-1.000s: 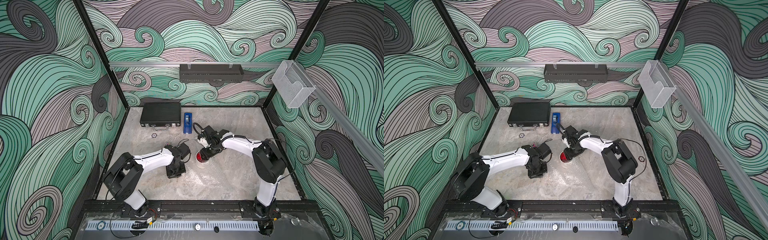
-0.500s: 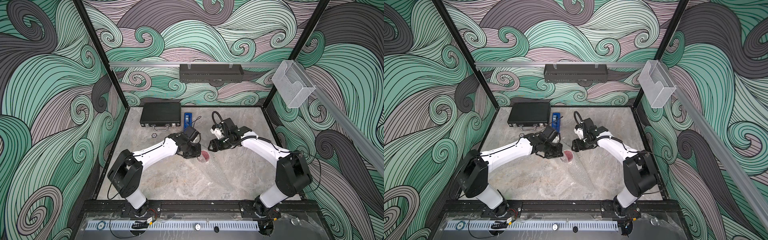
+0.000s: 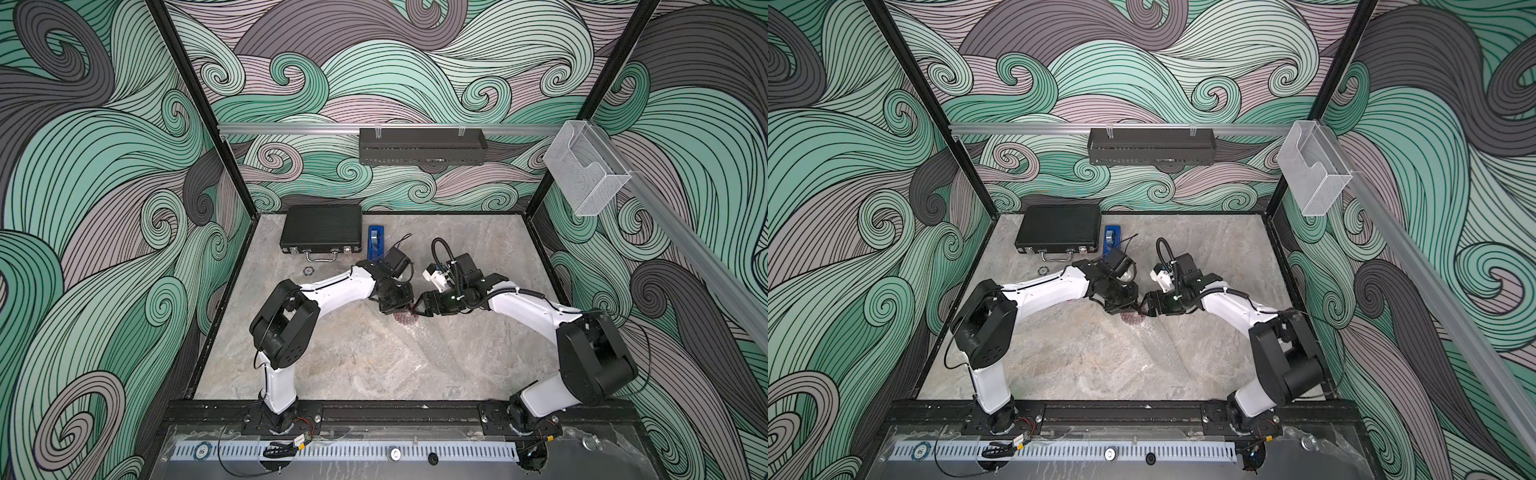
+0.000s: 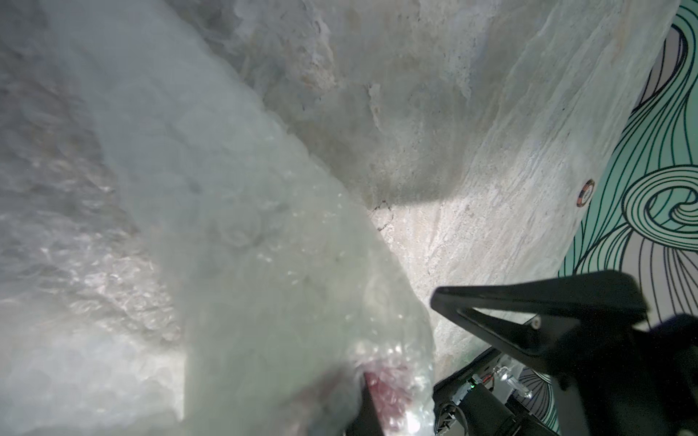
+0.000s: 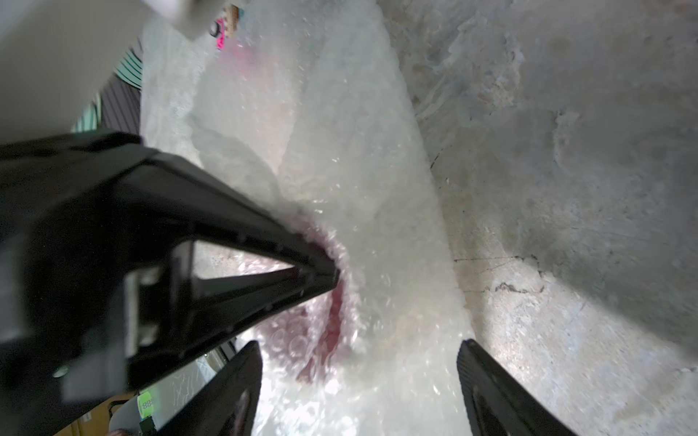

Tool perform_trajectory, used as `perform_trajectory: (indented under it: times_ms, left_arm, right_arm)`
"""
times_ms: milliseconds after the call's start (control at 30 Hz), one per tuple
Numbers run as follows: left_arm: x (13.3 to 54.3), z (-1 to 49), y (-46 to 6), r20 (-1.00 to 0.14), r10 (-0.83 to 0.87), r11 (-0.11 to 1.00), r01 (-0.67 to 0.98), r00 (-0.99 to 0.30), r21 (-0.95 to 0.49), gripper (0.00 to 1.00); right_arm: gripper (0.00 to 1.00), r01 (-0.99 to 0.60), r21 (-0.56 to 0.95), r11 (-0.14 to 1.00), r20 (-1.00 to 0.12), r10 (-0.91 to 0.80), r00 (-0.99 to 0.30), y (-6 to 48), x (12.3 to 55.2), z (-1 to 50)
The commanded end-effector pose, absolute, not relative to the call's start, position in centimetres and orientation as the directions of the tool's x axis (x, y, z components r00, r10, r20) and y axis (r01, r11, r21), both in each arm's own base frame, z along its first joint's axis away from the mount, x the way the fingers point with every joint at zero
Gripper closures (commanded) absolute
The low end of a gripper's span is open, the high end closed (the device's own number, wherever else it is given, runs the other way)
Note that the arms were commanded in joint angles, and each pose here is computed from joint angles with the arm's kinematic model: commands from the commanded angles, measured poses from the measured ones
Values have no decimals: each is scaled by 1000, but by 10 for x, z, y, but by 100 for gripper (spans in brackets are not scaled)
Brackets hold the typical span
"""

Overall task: Wrap mugs in bubble wrap
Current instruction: Wrap the mug in bubble wrap.

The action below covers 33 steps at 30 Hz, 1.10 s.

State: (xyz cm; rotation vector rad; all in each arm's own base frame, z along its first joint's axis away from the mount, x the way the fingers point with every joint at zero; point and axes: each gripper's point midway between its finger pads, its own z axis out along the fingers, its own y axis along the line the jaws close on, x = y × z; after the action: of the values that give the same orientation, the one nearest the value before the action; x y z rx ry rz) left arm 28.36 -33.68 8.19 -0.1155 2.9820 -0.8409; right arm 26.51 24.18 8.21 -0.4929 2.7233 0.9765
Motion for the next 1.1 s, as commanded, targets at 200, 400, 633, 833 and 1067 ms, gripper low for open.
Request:
perform_trajectory:
  times_ms: [200,400,633,833,1067]
  left_arm:
    - [285,97,-347,35,-151,789,-142,-988,-598,87]
    - [300,159,-323,-37,-266,725,-175,-963,-666,48]
    - [248,125,-267,-14,-270,829,-225,-963,-512,30]
    - [265,101,-284,-61,-302,807,-221,-951,-547,28]
    - [282,68,-294,-35,-308,857,-261,-951,-445,38]
  right_arm:
    - [41,-278,429,859,-258,-178,-950,246,284,36]
    - [43,-275,408,871,-228,-194,-954,241,276,22]
    - [43,-288,417,862,-229,-206,-951,248,279,27]
    - [40,-288,444,849,-245,-194,-950,252,279,35]
    - [39,-285,459,841,-245,-189,-951,252,275,37]
